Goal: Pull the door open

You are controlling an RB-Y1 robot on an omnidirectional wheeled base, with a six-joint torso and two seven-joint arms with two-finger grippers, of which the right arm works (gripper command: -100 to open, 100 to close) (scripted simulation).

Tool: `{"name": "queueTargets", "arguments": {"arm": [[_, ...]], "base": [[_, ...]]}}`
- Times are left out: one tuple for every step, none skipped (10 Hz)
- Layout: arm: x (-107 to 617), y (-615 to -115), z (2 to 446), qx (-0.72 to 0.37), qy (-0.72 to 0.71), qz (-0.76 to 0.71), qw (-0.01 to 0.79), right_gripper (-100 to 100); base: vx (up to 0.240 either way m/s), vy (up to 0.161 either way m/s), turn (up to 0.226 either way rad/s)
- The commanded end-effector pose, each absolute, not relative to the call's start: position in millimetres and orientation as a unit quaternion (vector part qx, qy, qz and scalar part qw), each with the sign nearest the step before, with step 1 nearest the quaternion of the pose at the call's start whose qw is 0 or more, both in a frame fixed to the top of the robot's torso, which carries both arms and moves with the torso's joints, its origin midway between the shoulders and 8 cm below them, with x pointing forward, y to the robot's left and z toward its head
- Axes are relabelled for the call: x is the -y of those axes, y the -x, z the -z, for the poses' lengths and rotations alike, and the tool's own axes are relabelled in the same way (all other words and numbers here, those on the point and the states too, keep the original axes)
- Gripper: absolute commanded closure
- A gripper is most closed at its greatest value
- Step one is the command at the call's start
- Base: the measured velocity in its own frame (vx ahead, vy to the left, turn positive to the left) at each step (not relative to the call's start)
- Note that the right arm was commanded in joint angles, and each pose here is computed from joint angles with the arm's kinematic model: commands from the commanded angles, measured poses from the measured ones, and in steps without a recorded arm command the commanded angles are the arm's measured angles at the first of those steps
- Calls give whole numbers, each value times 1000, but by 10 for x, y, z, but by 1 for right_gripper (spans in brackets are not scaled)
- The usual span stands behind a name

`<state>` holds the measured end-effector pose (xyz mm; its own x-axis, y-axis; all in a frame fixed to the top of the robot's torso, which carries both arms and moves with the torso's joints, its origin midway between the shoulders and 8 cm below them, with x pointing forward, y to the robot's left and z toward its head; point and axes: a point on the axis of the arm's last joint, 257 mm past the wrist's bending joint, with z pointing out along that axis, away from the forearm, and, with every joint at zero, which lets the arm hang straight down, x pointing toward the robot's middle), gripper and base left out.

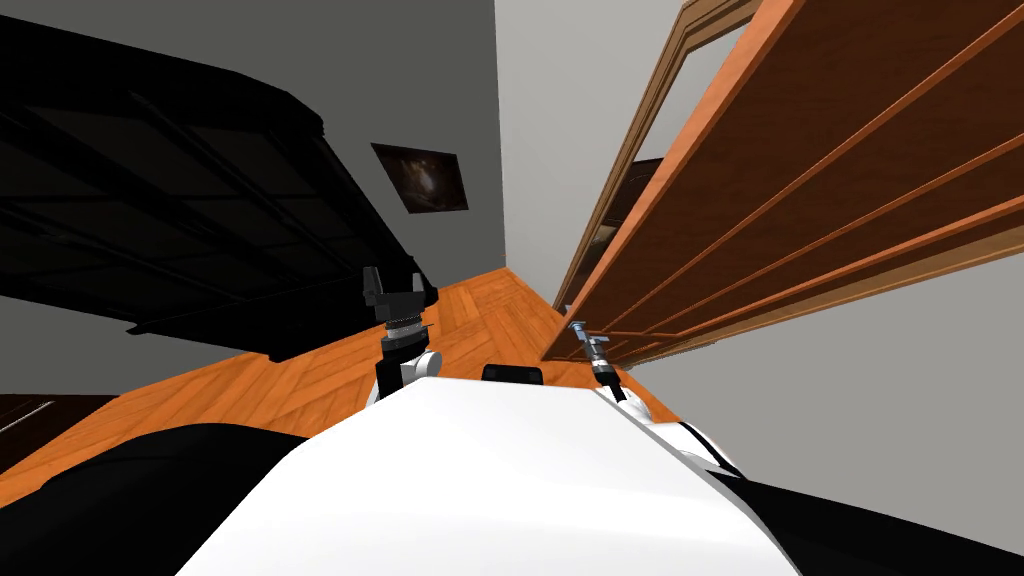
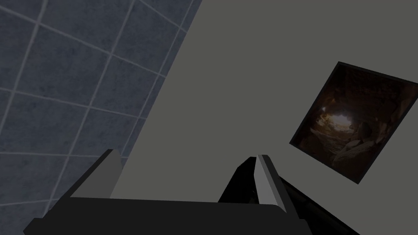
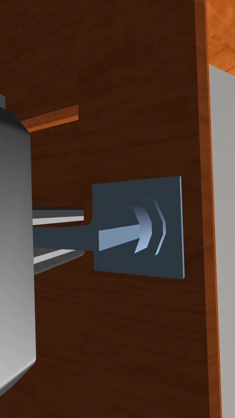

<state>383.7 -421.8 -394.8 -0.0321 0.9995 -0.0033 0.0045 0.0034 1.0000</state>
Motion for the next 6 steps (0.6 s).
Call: {"name": "queueTargets", "arguments": {"arm": [[4221,-3724,3940,-513,-486,-512,488,100],[4221,-3724,3940,-513,-486,-512,488,100],[4221,-3724,3940,-513,-486,-512,488,100],[4231,-3617,3936,-518,-481,-517,483,100],[4234,-3583,3934,-519,-480,-518,481,100],[4239,-3519,3931,-522,-477,-521,478,100]], "base": [[-163,-41,148],[-123,-46,43],[-54,-28,-11],[-136,-35,143],[-149,-76,146],[-170,-74,129]]}}
